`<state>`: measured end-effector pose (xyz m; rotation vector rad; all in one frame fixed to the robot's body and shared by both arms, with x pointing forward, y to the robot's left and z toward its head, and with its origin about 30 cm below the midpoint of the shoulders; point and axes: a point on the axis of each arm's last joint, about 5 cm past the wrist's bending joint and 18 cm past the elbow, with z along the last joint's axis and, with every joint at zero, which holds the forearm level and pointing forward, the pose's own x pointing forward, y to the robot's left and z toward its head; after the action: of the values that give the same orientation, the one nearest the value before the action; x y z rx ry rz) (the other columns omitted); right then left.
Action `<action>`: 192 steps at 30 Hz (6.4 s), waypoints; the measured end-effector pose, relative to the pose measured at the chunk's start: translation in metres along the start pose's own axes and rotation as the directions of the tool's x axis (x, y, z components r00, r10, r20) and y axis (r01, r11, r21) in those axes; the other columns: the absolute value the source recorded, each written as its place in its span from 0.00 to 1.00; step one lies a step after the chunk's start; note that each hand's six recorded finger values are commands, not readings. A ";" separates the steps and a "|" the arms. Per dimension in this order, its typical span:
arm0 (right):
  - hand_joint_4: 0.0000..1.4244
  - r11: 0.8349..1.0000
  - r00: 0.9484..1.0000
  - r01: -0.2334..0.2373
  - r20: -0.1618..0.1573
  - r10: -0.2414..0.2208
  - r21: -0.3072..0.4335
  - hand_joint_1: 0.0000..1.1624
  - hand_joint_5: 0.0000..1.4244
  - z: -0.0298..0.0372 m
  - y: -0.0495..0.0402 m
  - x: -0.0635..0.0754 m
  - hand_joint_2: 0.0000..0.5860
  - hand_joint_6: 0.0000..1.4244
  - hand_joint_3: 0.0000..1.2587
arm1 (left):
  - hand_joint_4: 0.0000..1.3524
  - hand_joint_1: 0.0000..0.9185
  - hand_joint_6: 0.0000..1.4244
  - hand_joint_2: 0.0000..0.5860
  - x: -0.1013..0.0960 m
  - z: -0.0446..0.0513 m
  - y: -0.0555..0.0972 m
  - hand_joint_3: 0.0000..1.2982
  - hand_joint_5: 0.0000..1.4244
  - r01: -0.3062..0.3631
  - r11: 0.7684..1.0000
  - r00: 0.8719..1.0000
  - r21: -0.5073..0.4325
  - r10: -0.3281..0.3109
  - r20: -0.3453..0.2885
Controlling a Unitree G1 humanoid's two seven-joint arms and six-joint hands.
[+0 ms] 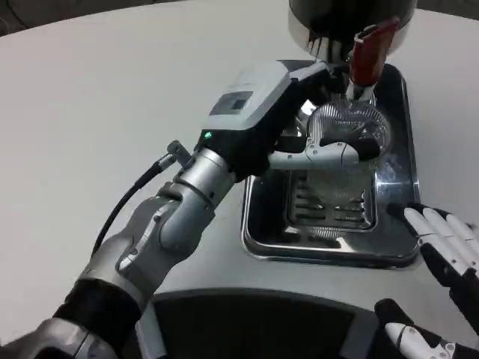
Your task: Grasp the cup under the faucet to collect the drink, then remove the cup.
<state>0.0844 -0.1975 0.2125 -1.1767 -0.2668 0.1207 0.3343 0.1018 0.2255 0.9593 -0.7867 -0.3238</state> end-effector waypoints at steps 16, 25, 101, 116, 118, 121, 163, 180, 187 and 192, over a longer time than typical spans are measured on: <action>0.00 1.000 1.000 -0.012 -0.020 0.012 0.019 0.24 0.00 -0.0024 0.0028 0.002 0.73 0.00 0.03 | 0.20 0.13 0.64 0.09 -0.022 -0.0038 0.009 0.24 0.36 -0.061 0.998 0.998 -0.015 0.061 0.007; 0.00 1.000 1.000 -0.008 -0.013 0.009 0.027 0.24 0.00 -0.0021 0.0032 0.004 0.73 0.00 0.03 | 0.22 0.13 0.66 0.09 -0.043 -0.0044 0.021 0.25 0.36 -0.127 0.991 0.992 -0.034 0.127 0.006; 0.00 0.998 1.000 0.001 -0.005 -0.001 0.062 0.24 0.00 -0.0025 0.0040 0.010 0.72 0.00 0.05 | 0.09 0.00 0.14 0.16 0.013 0.0319 0.110 0.14 0.15 0.393 0.780 0.914 -0.487 -0.273 0.301; 0.00 0.994 1.000 0.008 -0.006 -0.008 0.106 0.24 0.00 -0.0035 0.0033 0.011 0.72 0.00 0.06 | 0.05 0.00 0.09 0.15 0.019 0.0363 0.108 0.12 0.11 0.448 0.826 0.879 -0.342 -0.337 0.338; 0.00 0.994 1.000 0.010 -0.007 -0.009 0.110 0.24 0.00 -0.0036 0.0031 0.011 0.71 0.00 0.06 | 0.04 0.00 0.08 0.14 0.020 0.0379 0.108 0.12 0.08 0.454 0.833 0.874 -0.315 -0.348 0.339; 0.00 0.992 1.000 0.011 -0.009 -0.010 0.127 0.24 0.00 -0.0042 0.0029 0.012 0.71 0.00 0.06 | 0.04 0.00 0.08 0.14 0.021 0.0390 0.108 0.12 0.08 0.459 0.842 0.869 -0.284 -0.359 0.342; 0.00 0.867 0.985 0.169 -0.063 -0.158 0.470 0.46 0.04 -0.0269 0.0200 0.037 0.46 0.00 0.00 | 0.03 0.00 0.07 0.14 0.020 0.0437 0.110 0.12 0.04 0.454 0.881 0.854 -0.135 -0.387 0.347; 0.00 0.837 0.978 0.190 -0.026 -0.206 0.513 0.46 0.04 -0.0291 0.0273 0.066 0.44 0.00 0.00 | 0.04 0.00 0.07 0.14 0.019 0.0443 0.112 0.12 0.05 0.449 0.884 0.856 -0.126 -0.385 0.346; 0.01 0.825 0.975 0.195 -0.016 -0.220 0.531 0.46 0.04 -0.0298 0.0289 0.079 0.43 0.00 0.00 | 0.04 0.00 0.07 0.14 0.018 0.0442 0.114 0.12 0.05 0.445 0.887 0.858 -0.123 -0.382 0.344; 0.01 0.819 0.974 0.197 -0.014 -0.225 0.539 0.46 0.04 -0.0324 0.0307 0.087 0.43 0.00 0.00 | 0.04 0.00 0.07 0.14 0.017 0.0434 0.115 0.12 0.05 0.441 0.889 0.861 -0.126 -0.379 0.340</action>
<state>0.1782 -0.1946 0.1851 -0.5752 -0.3787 0.0243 0.3049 0.1294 0.3434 0.8912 -0.8061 -0.9311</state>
